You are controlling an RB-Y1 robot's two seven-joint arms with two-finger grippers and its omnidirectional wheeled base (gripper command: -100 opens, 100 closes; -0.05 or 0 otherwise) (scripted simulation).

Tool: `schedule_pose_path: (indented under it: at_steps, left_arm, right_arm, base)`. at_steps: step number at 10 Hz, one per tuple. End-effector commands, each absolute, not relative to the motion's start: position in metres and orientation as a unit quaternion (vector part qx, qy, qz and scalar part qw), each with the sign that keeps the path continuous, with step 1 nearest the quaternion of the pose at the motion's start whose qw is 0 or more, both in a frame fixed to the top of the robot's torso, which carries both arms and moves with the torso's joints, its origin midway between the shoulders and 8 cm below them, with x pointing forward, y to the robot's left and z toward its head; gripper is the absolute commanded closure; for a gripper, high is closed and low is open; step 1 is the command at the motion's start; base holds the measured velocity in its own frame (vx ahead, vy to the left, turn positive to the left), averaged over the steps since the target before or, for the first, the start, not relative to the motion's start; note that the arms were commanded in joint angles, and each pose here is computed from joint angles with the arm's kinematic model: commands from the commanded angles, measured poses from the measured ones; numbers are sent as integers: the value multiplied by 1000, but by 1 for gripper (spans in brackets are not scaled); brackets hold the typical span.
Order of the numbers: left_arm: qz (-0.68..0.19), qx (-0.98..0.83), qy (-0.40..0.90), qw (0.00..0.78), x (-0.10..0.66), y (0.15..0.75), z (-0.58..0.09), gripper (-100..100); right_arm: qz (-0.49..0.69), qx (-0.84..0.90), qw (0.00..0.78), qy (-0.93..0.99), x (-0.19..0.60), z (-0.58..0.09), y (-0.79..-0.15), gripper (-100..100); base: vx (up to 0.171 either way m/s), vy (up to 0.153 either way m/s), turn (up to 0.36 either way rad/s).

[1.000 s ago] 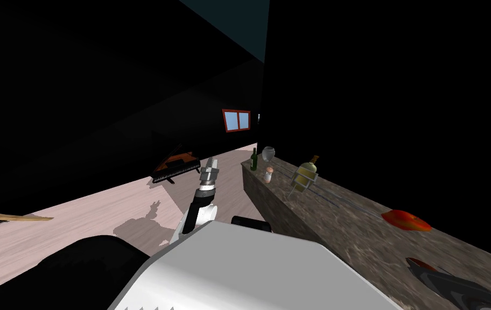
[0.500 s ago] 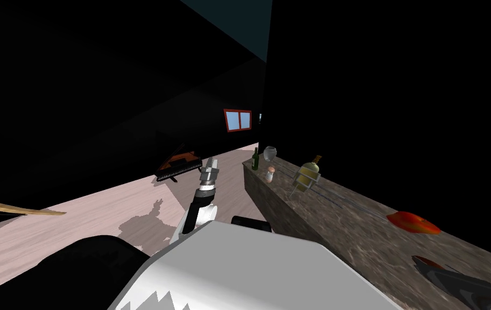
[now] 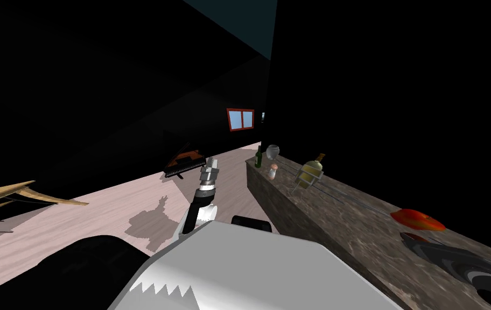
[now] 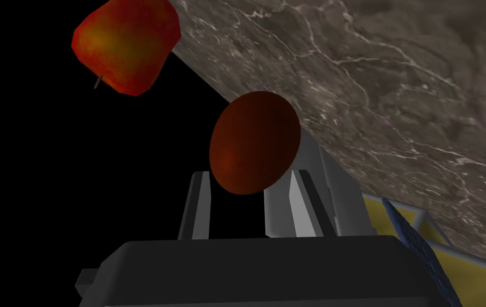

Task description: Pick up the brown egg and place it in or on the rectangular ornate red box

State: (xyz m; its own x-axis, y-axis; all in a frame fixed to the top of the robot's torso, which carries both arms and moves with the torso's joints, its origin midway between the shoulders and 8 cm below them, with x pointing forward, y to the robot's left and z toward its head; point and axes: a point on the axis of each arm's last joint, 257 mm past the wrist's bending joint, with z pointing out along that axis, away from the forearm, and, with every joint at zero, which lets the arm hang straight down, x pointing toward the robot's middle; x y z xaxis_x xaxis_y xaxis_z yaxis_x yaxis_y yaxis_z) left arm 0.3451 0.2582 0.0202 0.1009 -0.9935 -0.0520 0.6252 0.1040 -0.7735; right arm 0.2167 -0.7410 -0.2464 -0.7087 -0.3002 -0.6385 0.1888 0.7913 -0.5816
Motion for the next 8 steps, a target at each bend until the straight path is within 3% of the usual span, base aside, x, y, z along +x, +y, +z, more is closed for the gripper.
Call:
schedule_pose_path:
  at_steps: [1,5,8]
  left_arm:
    - [-597,-302,305,678,345,258,20,0]
    - [-597,-302,305,678,345,258,20,0]
    - [-597,-302,305,678,345,258,20,0]
  right_arm:
    - [-320,-42,409,854,246,-218,-737,100]
    - [-306,-69,461,830,303,-161,-711,100]
    - [-296,-85,472,826,318,-142,-698,100]
  base:
    - [-228,65,117]
    - [-187,79,70]
    - [-116,33,-30]
